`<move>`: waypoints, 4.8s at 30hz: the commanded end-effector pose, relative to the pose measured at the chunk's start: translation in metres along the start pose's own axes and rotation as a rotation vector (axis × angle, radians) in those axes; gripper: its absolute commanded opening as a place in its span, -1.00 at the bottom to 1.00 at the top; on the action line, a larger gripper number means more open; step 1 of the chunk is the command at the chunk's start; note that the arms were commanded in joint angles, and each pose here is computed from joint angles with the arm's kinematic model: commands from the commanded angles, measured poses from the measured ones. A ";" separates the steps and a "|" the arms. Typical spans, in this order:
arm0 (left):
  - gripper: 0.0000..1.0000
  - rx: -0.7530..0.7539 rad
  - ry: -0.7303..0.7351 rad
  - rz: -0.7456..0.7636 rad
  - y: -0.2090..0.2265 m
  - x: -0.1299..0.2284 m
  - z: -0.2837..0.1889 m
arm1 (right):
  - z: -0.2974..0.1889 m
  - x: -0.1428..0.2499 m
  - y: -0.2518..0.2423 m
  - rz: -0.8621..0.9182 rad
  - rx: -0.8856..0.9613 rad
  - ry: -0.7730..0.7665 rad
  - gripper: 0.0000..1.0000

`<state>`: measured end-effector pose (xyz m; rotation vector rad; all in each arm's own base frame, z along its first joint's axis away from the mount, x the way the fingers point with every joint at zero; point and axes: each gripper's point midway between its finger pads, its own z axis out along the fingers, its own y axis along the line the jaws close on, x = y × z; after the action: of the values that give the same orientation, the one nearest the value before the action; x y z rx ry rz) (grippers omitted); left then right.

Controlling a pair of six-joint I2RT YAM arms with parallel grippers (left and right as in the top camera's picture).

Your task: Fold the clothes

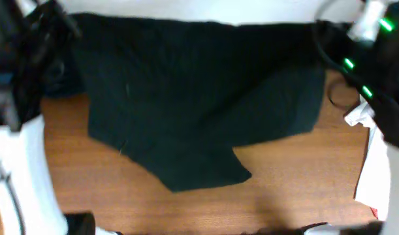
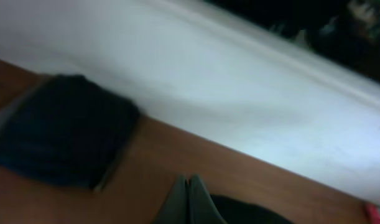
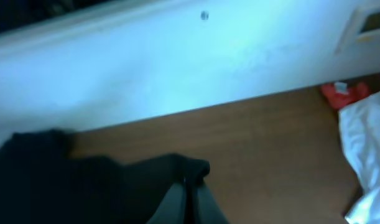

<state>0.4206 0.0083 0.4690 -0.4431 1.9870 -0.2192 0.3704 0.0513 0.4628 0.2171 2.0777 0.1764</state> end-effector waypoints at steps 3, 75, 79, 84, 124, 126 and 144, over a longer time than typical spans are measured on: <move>-0.99 0.081 -0.246 -0.017 -0.017 -0.065 -0.052 | -0.048 -0.057 -0.012 -0.009 0.015 -0.206 -0.92; -0.99 0.186 -0.003 0.042 0.017 0.090 -0.253 | -0.157 0.112 -0.028 -0.015 -0.153 0.209 -0.92; -0.99 0.212 -0.263 0.042 0.016 0.052 -0.317 | -0.204 0.081 -0.023 -0.011 -0.194 0.025 -0.92; -0.99 0.243 -0.465 0.013 0.014 0.022 -0.362 | -0.260 0.033 -0.040 0.047 -0.130 -0.282 -0.92; 0.97 -0.396 0.597 0.074 0.096 0.152 0.127 | 0.118 0.119 -0.026 -0.009 0.048 0.666 0.97; 0.90 -0.301 0.685 0.036 0.079 0.172 0.127 | 0.120 0.133 -0.015 -0.039 -0.024 0.722 0.97; 0.82 -0.491 0.972 0.027 0.171 0.268 0.133 | 0.118 0.231 0.020 -0.211 0.050 0.985 0.96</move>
<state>0.4019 0.0580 0.1381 -0.7057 3.0101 0.1333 0.3635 0.1289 0.2028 -0.0909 3.1221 0.2138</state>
